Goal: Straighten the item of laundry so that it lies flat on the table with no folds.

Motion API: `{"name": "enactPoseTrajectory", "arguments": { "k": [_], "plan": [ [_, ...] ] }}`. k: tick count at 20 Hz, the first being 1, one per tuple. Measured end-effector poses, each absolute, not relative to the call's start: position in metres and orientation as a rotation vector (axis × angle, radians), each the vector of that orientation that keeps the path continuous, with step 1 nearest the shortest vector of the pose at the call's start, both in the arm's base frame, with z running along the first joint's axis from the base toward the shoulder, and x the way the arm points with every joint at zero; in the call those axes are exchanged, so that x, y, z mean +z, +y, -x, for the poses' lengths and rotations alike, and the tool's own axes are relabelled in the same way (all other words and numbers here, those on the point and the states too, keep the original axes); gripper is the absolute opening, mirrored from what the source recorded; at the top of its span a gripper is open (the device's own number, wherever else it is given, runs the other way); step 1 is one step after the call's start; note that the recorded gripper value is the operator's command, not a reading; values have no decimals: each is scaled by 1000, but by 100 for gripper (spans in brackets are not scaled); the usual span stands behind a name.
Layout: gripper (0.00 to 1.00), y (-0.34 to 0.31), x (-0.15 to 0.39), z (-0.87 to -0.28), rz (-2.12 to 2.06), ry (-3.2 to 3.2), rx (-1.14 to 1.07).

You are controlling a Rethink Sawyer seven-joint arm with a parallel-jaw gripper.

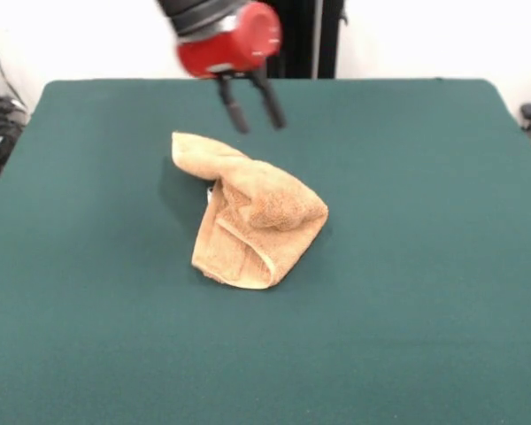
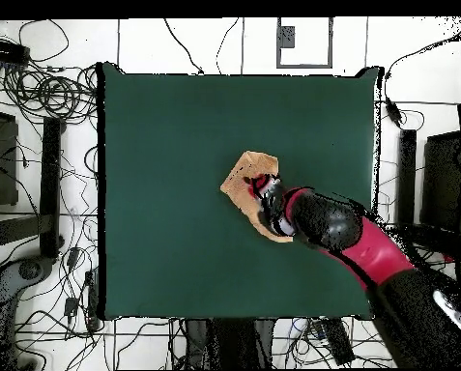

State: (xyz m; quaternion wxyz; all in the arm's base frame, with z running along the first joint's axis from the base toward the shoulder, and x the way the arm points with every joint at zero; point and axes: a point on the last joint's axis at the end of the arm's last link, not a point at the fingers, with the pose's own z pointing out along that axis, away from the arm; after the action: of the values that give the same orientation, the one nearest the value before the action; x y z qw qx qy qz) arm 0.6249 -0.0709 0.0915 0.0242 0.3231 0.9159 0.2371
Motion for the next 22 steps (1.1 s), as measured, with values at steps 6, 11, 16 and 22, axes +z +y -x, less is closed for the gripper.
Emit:
{"name": "enactPoseTrajectory", "arguments": {
  "k": [6,11,16,22],
  "plan": [
    [100,-141,77,-606,-1045,2735,826],
    [100,-196,49,-574,-1034,2670,870],
    [100,-201,17,-548,-959,2660,848],
    [100,-145,-17,-557,-734,2487,771]
  ]
}}
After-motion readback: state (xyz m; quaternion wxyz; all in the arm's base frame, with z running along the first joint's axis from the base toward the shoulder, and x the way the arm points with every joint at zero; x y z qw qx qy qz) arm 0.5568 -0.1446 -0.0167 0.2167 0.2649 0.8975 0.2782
